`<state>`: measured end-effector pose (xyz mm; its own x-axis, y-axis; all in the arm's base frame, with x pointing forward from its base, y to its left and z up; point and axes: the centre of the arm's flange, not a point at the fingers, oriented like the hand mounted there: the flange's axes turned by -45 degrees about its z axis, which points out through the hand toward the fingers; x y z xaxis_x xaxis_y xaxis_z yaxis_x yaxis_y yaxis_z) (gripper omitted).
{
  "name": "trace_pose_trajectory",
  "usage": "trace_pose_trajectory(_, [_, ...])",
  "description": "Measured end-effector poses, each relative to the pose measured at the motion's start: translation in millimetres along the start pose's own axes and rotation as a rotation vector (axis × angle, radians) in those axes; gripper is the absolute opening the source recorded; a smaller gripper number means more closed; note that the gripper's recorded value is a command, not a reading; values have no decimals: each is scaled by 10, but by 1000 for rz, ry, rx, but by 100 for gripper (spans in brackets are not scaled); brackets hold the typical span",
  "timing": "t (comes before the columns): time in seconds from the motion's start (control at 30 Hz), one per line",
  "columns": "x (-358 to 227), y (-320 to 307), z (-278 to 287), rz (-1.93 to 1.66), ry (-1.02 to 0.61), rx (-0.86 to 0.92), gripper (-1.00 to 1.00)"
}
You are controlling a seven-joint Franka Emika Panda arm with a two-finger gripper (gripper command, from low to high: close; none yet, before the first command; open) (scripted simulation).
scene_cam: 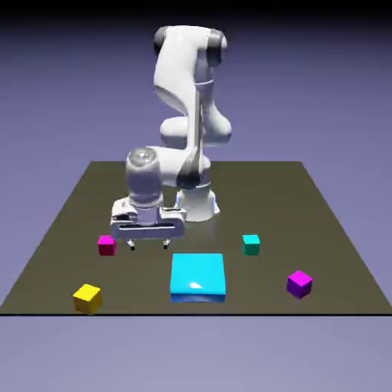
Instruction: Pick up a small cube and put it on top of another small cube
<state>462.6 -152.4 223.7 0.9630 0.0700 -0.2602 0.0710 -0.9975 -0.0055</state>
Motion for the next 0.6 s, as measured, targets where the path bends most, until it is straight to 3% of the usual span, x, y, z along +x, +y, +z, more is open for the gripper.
trace_pose_trajectory(0.6, [-428,1355,1275,56,-803,44,0])
